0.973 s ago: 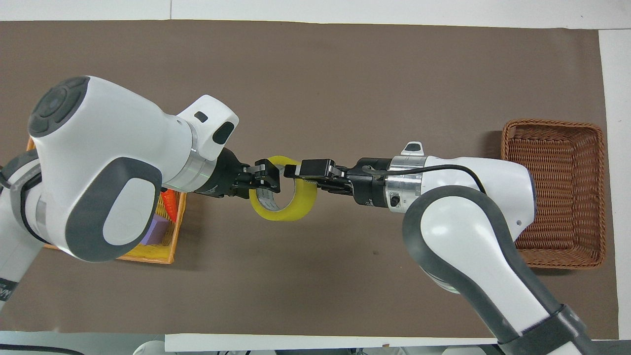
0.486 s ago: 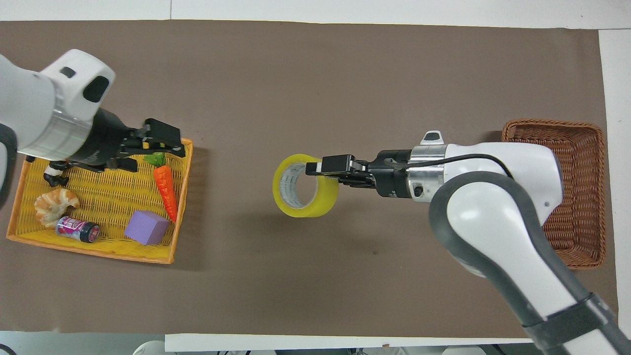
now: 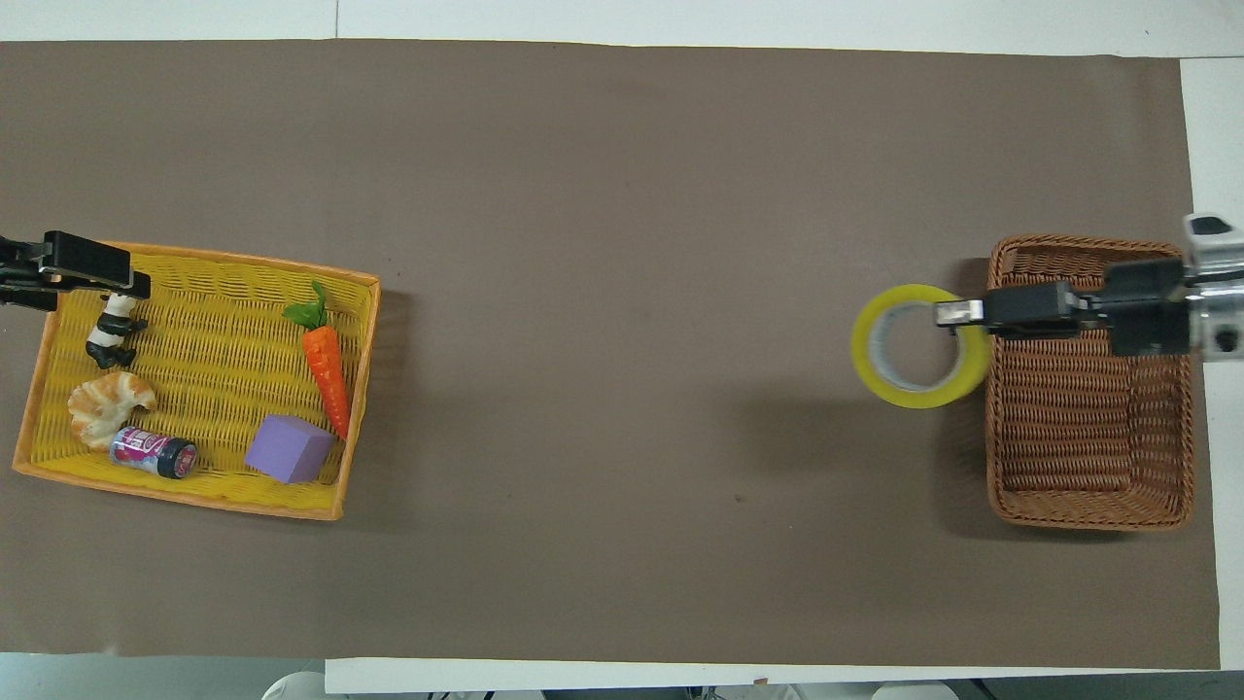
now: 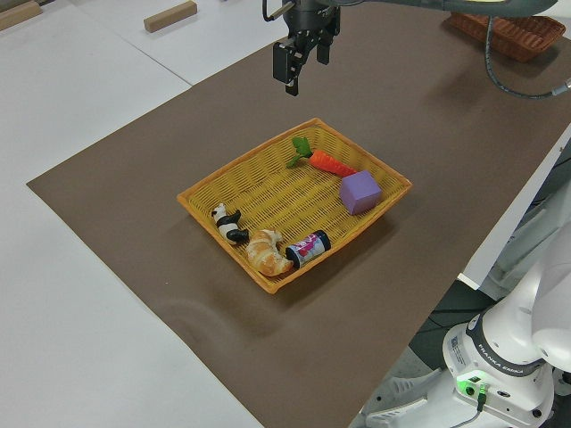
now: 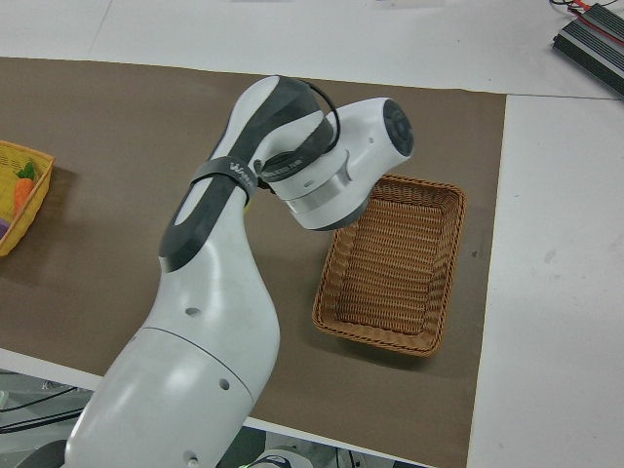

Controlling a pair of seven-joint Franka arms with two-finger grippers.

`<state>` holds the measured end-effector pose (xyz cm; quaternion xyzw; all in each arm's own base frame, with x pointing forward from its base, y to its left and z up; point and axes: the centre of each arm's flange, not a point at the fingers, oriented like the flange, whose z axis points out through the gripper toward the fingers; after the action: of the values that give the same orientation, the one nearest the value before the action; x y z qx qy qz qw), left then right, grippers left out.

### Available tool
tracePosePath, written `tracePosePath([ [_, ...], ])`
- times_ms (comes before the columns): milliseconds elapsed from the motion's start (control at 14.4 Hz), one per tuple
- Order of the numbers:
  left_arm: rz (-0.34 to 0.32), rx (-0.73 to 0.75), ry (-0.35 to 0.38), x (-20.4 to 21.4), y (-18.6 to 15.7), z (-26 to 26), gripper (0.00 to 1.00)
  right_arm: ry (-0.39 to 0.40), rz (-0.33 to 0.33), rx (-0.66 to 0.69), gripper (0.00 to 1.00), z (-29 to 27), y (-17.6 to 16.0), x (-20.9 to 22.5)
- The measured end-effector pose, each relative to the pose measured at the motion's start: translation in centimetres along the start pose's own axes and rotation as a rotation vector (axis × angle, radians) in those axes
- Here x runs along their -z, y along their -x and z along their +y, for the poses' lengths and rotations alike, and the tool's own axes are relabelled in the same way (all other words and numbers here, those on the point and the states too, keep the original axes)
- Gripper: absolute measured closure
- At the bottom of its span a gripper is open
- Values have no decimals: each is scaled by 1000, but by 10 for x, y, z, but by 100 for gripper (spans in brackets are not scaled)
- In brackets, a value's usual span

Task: Move tape to another basket
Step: 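Carry the tape with the right gripper into the wicker basket, then lower the tape into the wicker basket and open the right gripper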

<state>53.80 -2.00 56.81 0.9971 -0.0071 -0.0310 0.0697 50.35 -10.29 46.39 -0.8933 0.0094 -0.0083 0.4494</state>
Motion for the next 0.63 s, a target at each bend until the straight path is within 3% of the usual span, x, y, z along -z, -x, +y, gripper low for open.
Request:
tracePosePath([
  [208, 1, 6, -1, 0, 0, -4, 0, 25, -7, 48, 46, 90, 8, 66],
  [625, 1, 5, -2, 0, 0, -3, 0, -29, -48, 91, 46, 189, 11, 55],
])
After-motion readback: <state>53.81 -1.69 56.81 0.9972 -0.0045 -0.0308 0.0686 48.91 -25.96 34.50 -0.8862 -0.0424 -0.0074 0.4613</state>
